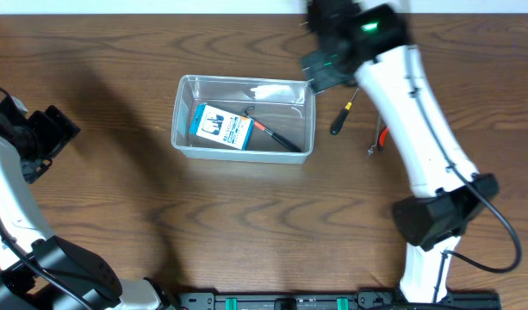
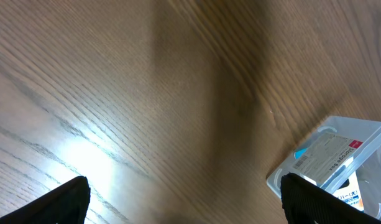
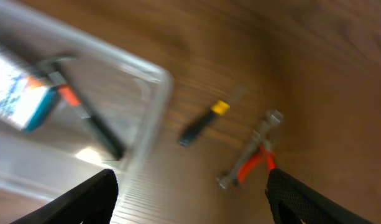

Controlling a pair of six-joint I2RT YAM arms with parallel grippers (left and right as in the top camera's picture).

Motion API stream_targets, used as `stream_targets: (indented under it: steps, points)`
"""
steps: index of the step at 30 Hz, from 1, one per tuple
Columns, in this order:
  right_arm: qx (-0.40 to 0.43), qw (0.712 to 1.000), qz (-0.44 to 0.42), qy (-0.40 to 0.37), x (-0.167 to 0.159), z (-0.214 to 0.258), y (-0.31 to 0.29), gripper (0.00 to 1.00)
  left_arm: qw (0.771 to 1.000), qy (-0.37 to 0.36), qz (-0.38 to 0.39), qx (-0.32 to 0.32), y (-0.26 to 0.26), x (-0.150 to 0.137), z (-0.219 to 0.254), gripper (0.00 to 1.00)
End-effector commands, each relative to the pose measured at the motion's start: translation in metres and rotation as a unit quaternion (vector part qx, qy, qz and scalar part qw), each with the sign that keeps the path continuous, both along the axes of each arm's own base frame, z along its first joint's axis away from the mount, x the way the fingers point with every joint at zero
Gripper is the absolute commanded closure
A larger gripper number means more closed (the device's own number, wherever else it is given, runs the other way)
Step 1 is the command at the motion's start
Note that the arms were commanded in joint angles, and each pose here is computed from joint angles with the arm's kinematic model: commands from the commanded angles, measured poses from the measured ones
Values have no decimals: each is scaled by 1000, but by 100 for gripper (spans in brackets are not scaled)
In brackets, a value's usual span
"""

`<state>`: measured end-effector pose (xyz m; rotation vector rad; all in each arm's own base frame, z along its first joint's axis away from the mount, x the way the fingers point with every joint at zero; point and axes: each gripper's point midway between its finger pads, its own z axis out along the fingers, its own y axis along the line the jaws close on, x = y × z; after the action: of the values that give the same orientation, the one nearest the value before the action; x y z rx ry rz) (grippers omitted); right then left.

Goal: Pack container
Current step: 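Move the right gripper over the silver wrench and lower onto it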

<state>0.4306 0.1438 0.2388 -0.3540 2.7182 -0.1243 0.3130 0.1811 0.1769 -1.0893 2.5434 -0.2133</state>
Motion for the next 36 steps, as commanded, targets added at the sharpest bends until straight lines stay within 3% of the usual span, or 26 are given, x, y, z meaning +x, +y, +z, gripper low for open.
stream_targets:
  steps: [1, 10, 14, 15, 23, 36]
  points:
    - [2, 996, -84, 21, 2, -12, -30, 20, 1000, -5, -9, 10, 0, 1, 6, 10]
    - [20, 985, -157, 70, 14, -49, -58, 18, 1000, -5, -9, 10, 0, 1, 6, 10]
    - [15, 983, -161, 83, 24, -73, -56, 1, 1000, -5, -9, 10, 0, 1, 6, 9]
    - [13, 983, -162, 88, 24, -78, -56, 1, 1000, -5, -9, 10, 0, 1, 6, 10]
    - [0, 970, -205, 133, 22, -112, -74, 1, 1000, -5, -9, 10, 0, 1, 6, 9]
    - [-13, 946, -262, 188, 25, -167, -118, 17, 1000, -5, -9, 10, 0, 1, 6, 10]
